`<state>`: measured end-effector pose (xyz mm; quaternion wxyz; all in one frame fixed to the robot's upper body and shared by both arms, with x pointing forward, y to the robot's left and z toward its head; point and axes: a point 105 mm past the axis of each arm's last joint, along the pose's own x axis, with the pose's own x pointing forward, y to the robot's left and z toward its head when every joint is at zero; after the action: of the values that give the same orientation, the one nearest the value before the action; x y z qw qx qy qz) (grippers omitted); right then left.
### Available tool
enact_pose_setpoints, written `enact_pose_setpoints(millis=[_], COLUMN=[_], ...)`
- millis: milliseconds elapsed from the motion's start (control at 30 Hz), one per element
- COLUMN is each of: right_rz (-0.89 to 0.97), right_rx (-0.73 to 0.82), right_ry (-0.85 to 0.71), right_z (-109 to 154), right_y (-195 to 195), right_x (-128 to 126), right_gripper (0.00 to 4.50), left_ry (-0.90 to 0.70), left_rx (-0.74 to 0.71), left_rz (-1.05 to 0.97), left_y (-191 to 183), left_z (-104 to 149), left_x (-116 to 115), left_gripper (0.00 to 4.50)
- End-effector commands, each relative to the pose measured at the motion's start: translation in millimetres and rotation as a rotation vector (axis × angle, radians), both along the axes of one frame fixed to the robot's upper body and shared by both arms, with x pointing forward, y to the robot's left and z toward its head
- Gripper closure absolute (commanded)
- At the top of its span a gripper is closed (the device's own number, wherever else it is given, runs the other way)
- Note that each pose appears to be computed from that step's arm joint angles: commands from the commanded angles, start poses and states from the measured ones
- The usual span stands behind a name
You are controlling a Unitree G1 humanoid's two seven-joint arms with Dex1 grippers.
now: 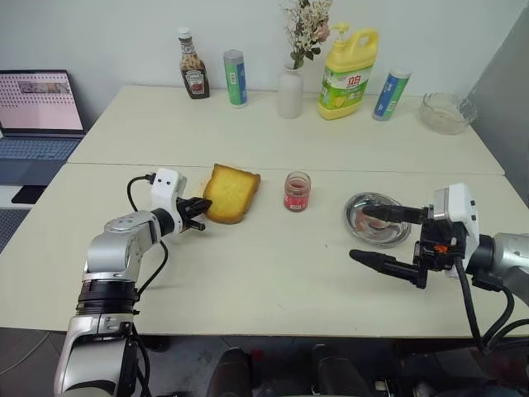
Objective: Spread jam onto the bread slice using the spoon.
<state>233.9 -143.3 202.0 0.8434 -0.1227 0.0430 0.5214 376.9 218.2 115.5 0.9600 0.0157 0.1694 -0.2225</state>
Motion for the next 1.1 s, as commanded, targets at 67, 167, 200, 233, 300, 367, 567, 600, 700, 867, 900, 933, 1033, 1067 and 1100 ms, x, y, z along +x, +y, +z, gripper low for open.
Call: enact_pose_setpoints(millis=[67, 167, 200, 233, 300, 367, 567, 600, 700, 867, 900, 933, 1033, 1067, 1100], right_rz=[-0.001, -0.001, -0.002, -0.003, -0.007, -0.007, -0.002, -0.003, 0.020, 0.062, 0.070, 0.076, 0.077, 0.077, 0.078], right_rx=[-0.002, -0.005, -0.005, -0.005, -0.009, -0.013, -0.041, -0.040, -0.054, -0.097, -0.127, -0.148, -0.169, -0.168, -0.172], right_ry=[-0.055, -0.057, -0.057, -0.058, -0.060, -0.061, -0.021, -0.019, 0.014, 0.063, 0.082, 0.096, 0.104, 0.104, 0.105], right_z=[10, 9, 10, 10, 10, 11, 6, 6, 2, -7, -11, -14, -18, -18, -19], right_y=[-1, 0, -1, -1, -3, -5, -12, -12, -12, -11, -13, -15, -16, -16, -16], right_x=[-2, -2, -2, -2, -2, -3, -11, -11, -14, -22, -25, -27, -30, -30, -30], right_gripper=[0.00, 0.00, 0.00, 0.00, 0.00, 0.00, 0.00, 0.00, 0.00, 0.00, 0.00, 0.00, 0.00, 0.00, 0.00], left_ry=[-0.039, -0.039, -0.037, -0.039, -0.034, -0.028, 0.083, 0.100, 0.176, 0.195, 0.198, 0.199, 0.180, 0.175, 0.170], left_rx=[-0.022, -0.060, -0.081, -0.104, -0.151, -0.168, -0.159, -0.162, -0.206, -0.218, -0.216, -0.214, -0.187, -0.173, -0.161], left_rz=[-0.056, -0.063, -0.074, -0.088, -0.142, -0.182, -0.294, -0.299, -0.422, -0.499, -0.529, -0.550, -0.544, -0.537, -0.542], left_y=[-12, -12, -12, -12, -13, -13, 2, 3, -26, -54, -63, -70, -81, -82, -84], left_z=[15, 19, 21, 24, 31, 36, 35, 33, 18, 5, 0, -3, -11, -13, -15], left_x=[0, -2, -6, -9, -23, -33, -82, -87, -109, -115, -116, -117, -107, -104, -101], left_gripper=[4.48, 4.48, 4.48, 4.48, 4.48, 4.48, 4.48, 4.48, 4.48, 4.48, 4.48, 4.48, 4.48, 4.48, 4.48])
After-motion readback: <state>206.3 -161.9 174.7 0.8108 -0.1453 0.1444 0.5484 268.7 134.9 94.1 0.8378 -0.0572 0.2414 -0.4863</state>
